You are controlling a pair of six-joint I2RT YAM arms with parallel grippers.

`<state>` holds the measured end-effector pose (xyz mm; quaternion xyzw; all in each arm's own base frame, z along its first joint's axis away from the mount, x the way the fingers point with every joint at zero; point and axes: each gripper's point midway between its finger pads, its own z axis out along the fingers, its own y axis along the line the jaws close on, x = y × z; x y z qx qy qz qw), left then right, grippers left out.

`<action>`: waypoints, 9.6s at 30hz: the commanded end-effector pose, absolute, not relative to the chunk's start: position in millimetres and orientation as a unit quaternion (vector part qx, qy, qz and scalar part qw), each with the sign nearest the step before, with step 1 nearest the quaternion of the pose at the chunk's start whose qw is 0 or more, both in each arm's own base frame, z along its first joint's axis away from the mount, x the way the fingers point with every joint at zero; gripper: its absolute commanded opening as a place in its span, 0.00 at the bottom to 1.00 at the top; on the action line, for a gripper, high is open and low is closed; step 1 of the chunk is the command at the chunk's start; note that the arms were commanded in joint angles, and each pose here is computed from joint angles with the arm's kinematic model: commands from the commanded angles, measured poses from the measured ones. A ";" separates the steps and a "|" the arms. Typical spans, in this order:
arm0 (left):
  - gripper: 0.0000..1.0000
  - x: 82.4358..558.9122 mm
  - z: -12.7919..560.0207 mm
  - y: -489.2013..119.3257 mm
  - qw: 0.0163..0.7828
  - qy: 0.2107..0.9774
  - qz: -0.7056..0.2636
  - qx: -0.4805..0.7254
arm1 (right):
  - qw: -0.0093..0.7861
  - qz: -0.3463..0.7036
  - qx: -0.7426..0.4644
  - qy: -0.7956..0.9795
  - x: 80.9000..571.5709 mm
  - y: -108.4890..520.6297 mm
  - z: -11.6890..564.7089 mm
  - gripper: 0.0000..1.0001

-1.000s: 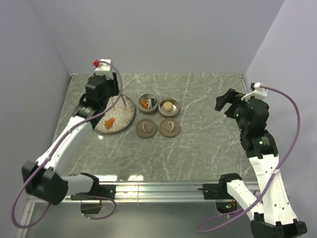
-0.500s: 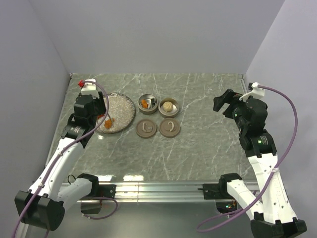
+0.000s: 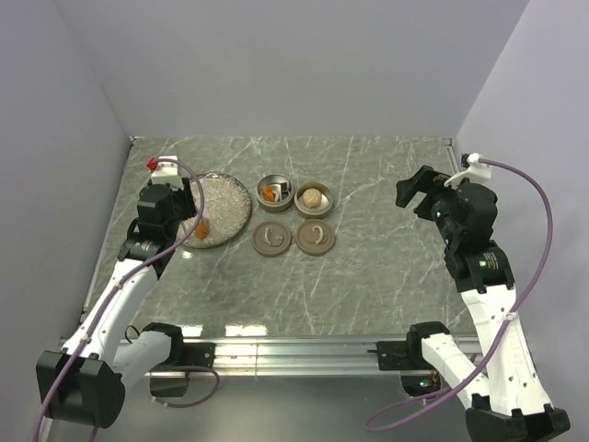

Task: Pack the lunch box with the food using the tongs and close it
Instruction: Pick up the food using the clamp, then place the food into the lunch box, then pick up the food using the clamp, then place the food into the lunch box, then pick up the food using the clamp

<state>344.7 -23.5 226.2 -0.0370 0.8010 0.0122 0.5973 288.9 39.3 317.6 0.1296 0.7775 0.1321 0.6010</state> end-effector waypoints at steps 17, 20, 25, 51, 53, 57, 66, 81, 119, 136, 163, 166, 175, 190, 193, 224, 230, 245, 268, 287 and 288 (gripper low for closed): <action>0.18 369.6 309.9 -46.3 0.663 0.746 -0.053 -0.010 | 0.626 0.127 0.135 0.758 288.1 34.6 341.4 0.98; 0.17 377.1 332.1 -54.9 0.675 0.733 -0.080 -0.016 | 0.627 0.127 0.134 0.757 288.9 34.8 342.7 0.98; 0.17 394.0 370.2 -83.9 0.691 0.711 -0.128 -0.014 | 0.629 0.119 0.133 0.756 289.8 32.3 343.4 0.98; 0.17 427.1 354.2 -338.5 0.632 0.706 -0.279 0.159 | 0.629 0.097 0.153 0.756 269.9 19.9 333.5 0.99; 0.17 429.0 348.9 -340.0 0.628 0.709 -0.276 0.162 | 0.628 0.095 0.155 0.757 268.7 18.5 332.2 0.99; 0.17 429.7 344.2 -343.6 0.626 0.709 -0.278 0.170 | 0.629 0.090 0.157 0.756 269.0 16.6 332.5 0.99; 0.27 435.1 336.9 -346.0 0.622 0.715 -0.272 0.170 | 0.628 0.091 0.155 0.757 271.6 17.6 332.9 0.99; 0.46 437.4 335.5 -348.6 0.622 0.714 -0.272 0.173 | 0.627 0.090 0.157 0.758 271.9 17.0 331.9 0.99; 0.49 382.3 301.8 25.1 0.630 0.732 0.110 -0.235 | 0.619 0.137 0.129 0.763 303.7 41.0 323.4 0.99; 0.51 389.4 271.0 37.1 0.640 0.730 0.044 -0.237 | 0.620 0.138 0.126 0.762 302.0 41.8 328.0 0.99; 0.50 399.9 253.7 32.5 0.627 0.750 0.049 -0.207 | 0.619 0.133 0.129 0.763 299.1 39.5 328.2 0.99; 0.50 399.7 249.5 33.9 0.623 0.752 0.055 -0.208 | 0.620 0.133 0.131 0.762 298.5 38.8 327.8 0.99; 0.48 401.6 244.1 35.4 0.625 0.752 0.064 -0.200 | 0.618 0.132 0.131 0.764 299.0 39.0 325.8 0.99; 0.22 396.3 284.1 28.1 0.648 0.738 0.045 -0.183 | 0.618 0.131 0.133 0.764 298.6 38.2 325.9 0.99; 0.21 391.3 297.4 20.6 0.656 0.733 0.029 -0.179 | 0.618 0.136 0.134 0.762 300.3 39.7 325.9 0.99; 0.22 455.5 366.2 -236.1 0.677 0.705 -0.192 0.088 | 0.627 0.112 0.145 0.757 284.4 27.4 326.8 0.99; 0.22 444.9 356.6 -279.0 0.654 0.708 -0.225 0.142 | 0.624 0.113 0.144 0.760 286.8 28.8 325.4 0.99; 0.22 426.7 330.2 -331.0 0.619 0.723 -0.254 0.172 | 0.620 0.109 0.145 0.763 287.2 27.6 320.7 0.99; 0.49 432.5 338.6 -322.5 0.637 0.719 -0.233 0.149 | 0.622 0.109 0.146 0.762 285.6 27.1 320.7 0.99; 0.48 445.3 354.9 -64.8 0.672 0.735 -0.003 -0.091 | 0.620 0.122 0.145 0.761 292.3 32.0 313.3 0.99; 0.48 441.8 351.1 -54.9 0.669 0.735 0.002 -0.113 | 0.619 0.123 0.145 0.762 293.2 32.9 312.5 0.99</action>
